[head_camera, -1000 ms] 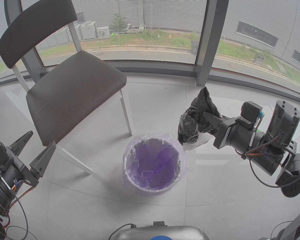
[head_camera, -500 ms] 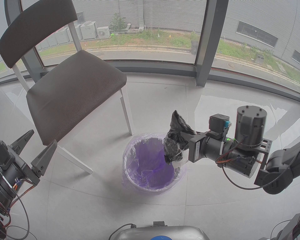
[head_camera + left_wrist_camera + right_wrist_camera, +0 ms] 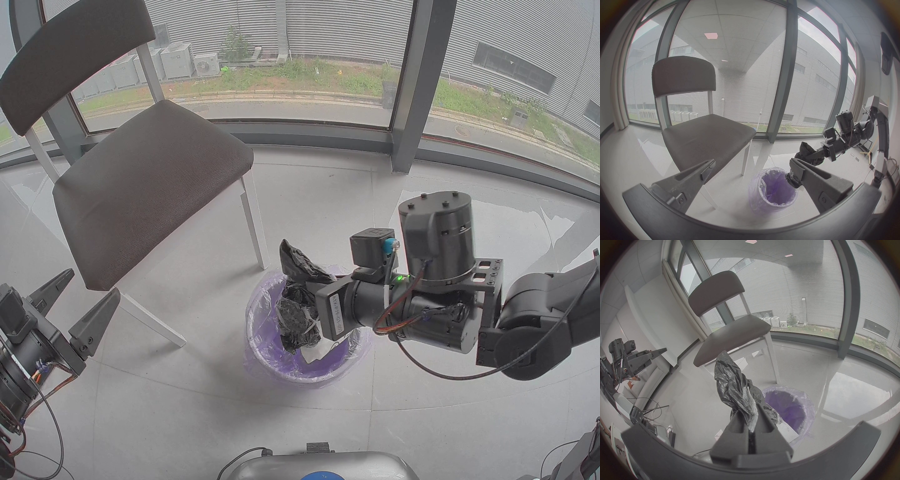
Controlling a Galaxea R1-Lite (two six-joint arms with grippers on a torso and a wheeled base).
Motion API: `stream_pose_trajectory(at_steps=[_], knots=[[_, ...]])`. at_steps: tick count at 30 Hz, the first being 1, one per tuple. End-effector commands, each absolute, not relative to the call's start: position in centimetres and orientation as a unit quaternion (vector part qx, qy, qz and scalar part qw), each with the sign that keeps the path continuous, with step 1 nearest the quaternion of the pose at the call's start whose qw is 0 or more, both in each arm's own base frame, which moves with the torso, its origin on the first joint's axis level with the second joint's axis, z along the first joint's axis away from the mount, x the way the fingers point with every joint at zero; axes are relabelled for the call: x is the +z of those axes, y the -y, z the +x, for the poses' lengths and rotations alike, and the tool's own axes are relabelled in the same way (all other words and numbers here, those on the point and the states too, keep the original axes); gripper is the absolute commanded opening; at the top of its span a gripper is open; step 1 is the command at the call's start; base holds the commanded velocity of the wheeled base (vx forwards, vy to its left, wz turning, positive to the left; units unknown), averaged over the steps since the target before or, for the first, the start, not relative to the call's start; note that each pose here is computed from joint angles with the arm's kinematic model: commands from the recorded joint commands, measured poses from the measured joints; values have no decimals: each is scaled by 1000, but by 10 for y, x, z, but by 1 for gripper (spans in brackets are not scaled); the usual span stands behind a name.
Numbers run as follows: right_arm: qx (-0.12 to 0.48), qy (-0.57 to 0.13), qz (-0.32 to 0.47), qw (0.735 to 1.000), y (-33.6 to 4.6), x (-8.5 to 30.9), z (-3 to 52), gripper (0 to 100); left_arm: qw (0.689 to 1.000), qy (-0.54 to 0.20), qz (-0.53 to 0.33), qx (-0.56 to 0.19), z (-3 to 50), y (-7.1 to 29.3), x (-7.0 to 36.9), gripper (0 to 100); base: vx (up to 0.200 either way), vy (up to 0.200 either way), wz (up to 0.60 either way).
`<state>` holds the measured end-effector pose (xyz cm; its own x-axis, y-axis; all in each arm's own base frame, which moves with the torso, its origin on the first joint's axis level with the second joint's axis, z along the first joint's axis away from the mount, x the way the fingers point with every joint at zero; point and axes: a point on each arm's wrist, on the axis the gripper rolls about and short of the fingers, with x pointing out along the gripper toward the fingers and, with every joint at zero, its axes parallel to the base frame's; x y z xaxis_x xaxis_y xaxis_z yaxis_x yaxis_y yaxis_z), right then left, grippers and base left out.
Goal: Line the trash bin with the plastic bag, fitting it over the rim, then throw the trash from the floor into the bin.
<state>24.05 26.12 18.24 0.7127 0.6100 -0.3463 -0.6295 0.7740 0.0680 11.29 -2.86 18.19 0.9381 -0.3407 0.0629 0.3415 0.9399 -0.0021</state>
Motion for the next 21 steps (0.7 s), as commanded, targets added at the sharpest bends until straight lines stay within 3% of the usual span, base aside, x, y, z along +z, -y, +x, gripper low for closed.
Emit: stream_pose_trajectory(at_steps=[1, 9, 21], knots=[[345, -191, -37, 918, -279, 167, 243, 0, 987, 11, -24, -161, 121, 27, 178, 100, 0, 0, 0], [336, -177, -32, 925, -271, 180, 237, 0, 986, 52, -30, -155, 128, 27, 185, 100, 0, 0, 0], [320, -188, -34, 928, -256, 175, 237, 0, 986, 35, -25, -158, 127, 27, 177, 100, 0, 0, 0]])
